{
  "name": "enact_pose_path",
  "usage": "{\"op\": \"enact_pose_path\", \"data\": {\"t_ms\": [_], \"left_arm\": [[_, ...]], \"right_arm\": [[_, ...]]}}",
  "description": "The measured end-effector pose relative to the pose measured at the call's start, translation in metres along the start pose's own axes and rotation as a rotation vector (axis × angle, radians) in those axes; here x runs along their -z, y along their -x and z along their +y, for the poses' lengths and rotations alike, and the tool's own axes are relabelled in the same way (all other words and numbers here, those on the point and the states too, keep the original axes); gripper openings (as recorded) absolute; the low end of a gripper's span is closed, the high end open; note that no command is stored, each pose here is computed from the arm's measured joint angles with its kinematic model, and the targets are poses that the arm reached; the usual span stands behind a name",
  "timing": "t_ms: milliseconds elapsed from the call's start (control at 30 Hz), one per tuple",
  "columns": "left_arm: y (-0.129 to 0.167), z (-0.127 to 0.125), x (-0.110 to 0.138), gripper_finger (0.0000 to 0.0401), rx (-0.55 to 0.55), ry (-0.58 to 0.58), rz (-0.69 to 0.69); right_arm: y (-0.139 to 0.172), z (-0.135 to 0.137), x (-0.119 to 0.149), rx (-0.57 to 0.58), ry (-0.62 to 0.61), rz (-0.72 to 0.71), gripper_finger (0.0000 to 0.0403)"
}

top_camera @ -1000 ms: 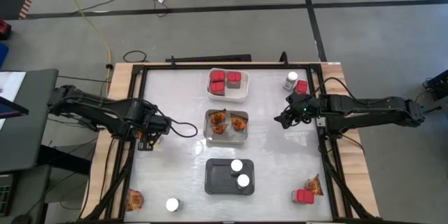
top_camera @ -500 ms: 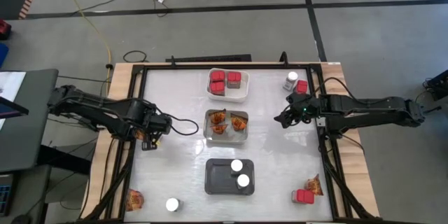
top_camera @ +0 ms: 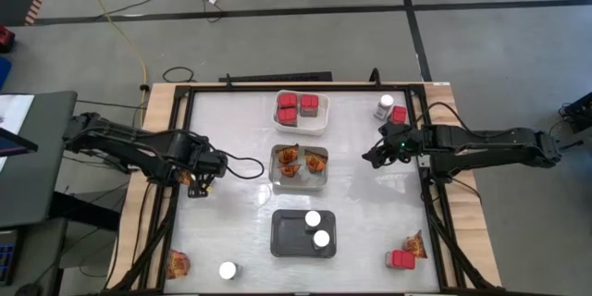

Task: Sort spices by type
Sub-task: Put the white seasoning bottle into the black bin

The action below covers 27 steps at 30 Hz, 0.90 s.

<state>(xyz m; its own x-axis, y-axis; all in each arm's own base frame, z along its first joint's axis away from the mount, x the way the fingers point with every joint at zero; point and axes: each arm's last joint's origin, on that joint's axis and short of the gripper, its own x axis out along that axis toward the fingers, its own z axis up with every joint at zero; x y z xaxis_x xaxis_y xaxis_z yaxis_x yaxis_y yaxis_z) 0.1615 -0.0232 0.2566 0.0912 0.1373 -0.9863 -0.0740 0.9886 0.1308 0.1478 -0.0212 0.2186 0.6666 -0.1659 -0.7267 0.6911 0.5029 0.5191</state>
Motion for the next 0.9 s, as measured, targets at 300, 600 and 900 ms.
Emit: {"op": "enact_pose_path", "data": {"t_ms": [300,600,900], "left_arm": [[0.0,0.0,0.001,0.0316,-0.001,-0.005,0.01],[-0.002,0.0,0.002,0.0316,0.014,-0.213,0.023],[-0.028,-0.002,0.015,0.0316,0.03,-0.271,0.123]], "right_arm": [[0.0,0.0,0.0,0.0,-0.004,0.0,0.0286],[0.0,0.0,0.0,0.0,-0.004,0.0,0.0286],[0.0,0.0,0.0,0.0,-0.04,0.0,0.0286]]}}
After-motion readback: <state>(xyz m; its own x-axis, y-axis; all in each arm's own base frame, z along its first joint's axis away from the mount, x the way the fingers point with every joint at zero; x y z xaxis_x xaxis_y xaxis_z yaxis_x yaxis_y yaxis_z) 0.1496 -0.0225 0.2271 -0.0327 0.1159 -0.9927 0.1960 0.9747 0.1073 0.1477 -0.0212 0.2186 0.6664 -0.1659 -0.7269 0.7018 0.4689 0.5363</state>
